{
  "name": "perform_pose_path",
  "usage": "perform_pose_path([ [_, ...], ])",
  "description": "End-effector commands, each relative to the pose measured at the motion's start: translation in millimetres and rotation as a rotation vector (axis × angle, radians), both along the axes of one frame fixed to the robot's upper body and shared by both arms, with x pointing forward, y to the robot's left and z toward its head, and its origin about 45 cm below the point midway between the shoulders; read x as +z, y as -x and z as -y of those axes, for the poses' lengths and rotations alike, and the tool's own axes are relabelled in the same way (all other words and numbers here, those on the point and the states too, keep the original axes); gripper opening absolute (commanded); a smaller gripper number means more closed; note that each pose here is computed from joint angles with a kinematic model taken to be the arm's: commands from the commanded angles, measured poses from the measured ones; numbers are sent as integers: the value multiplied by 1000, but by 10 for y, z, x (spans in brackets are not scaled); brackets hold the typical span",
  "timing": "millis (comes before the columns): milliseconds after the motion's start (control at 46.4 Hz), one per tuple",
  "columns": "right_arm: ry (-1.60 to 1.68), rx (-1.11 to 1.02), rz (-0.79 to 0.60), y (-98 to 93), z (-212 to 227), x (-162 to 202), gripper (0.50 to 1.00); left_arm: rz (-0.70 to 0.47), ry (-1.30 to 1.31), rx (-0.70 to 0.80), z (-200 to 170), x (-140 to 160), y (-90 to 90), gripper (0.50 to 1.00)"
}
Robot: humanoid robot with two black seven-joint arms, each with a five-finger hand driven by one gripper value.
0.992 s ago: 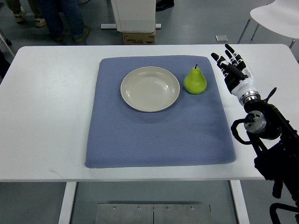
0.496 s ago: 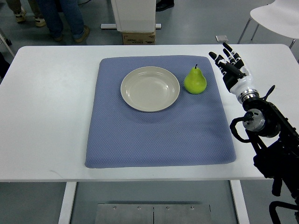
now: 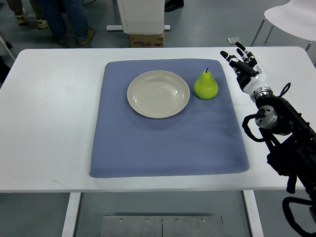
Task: Place pear on plate with right hand
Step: 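Move the open right hand toward the green pear beside the plate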
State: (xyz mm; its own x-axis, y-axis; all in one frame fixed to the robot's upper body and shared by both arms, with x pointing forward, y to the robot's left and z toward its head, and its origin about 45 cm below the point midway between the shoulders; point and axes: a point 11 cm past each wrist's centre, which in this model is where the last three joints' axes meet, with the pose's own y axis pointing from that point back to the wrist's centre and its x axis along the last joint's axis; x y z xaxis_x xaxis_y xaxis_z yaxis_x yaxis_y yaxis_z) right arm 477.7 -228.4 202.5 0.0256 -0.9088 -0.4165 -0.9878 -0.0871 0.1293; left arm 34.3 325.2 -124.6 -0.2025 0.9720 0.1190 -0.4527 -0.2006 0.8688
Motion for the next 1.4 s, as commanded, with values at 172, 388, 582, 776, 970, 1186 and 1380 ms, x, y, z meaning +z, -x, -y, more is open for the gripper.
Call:
perform_pose_path([
  [172,63,51,-9,-3,-144,-44,1000,0,0,0,0,0,0,1000],
  [388,159,93,-13,-93,-246,-50,998,0,0,0,0,0,0,1000],
  [582,183,91,-21,-159,-257,-27,1000,0,0,0,0,0,0,1000],
  [776,201,68,-49,-171,-192,-108,1000,0,0,0,0,0,0,1000],
  [970,274,67,-36,-201,-113,-94,1000,0,0,0,0,0,0,1000],
  [1186,296,101,-28,-183,-154,-112,1000,0,0,0,0,0,0,1000],
  [1380,311,158,7,-173,-220,-91,1000,0,0,0,0,0,0,1000],
])
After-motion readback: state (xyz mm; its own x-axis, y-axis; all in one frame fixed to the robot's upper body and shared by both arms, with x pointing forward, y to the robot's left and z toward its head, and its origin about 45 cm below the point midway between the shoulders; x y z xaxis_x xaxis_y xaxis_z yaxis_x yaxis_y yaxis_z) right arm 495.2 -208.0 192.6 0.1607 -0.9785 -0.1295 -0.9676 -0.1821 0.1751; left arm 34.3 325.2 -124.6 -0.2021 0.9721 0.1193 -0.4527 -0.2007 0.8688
